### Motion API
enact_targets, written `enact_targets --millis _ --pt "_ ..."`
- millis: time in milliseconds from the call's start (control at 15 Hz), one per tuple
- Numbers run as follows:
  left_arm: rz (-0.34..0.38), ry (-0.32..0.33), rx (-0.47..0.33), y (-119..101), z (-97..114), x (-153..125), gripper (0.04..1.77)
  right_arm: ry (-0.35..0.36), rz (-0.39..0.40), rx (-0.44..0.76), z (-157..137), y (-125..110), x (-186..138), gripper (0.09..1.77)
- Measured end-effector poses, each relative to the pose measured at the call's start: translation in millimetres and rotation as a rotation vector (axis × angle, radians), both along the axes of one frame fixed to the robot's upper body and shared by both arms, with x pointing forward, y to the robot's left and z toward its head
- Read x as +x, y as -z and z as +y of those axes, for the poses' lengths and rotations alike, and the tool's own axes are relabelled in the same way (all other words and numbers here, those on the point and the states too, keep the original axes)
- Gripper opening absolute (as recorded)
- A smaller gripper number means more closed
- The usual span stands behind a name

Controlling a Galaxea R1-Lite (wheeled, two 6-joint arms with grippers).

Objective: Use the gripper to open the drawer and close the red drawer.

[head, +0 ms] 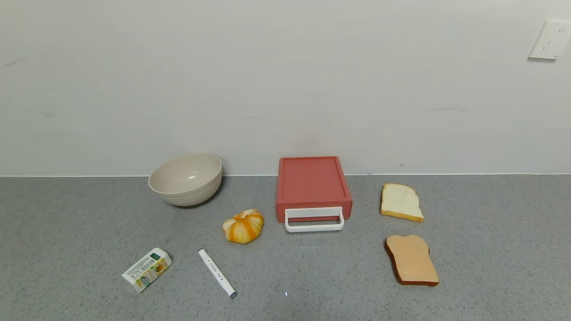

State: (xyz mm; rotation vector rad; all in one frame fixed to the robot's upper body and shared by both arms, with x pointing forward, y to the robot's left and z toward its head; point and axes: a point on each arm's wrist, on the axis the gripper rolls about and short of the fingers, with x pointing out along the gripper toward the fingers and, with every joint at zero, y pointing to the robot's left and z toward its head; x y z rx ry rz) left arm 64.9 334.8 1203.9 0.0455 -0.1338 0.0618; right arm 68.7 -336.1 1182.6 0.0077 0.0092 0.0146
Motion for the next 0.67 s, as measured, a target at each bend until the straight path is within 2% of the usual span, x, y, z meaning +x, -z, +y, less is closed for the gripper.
enact_targets --millis 67,267,467,667 --pt "0.054 0.012 -0.002 9.1 -0.3 2.1 1.72 0.0 0.0 0.0 0.0 0.0 0.0 1.71" --pt "0.136 0.044 -0.009 21.1 -1.0 3.9 1.72 0.0 0.001 0.0 0.0 0.1 0.0 1.71" --pt "0.138 0.043 -0.065 21.9 -0.9 4.0 1.72 0.0 0.001 0.0 0.0 0.1 0.0 1.71" --pt "0.139 0.043 -0.065 22.2 -0.9 4.1 1.72 0.0 0.001 0.0 0.0 0.1 0.0 1.71"
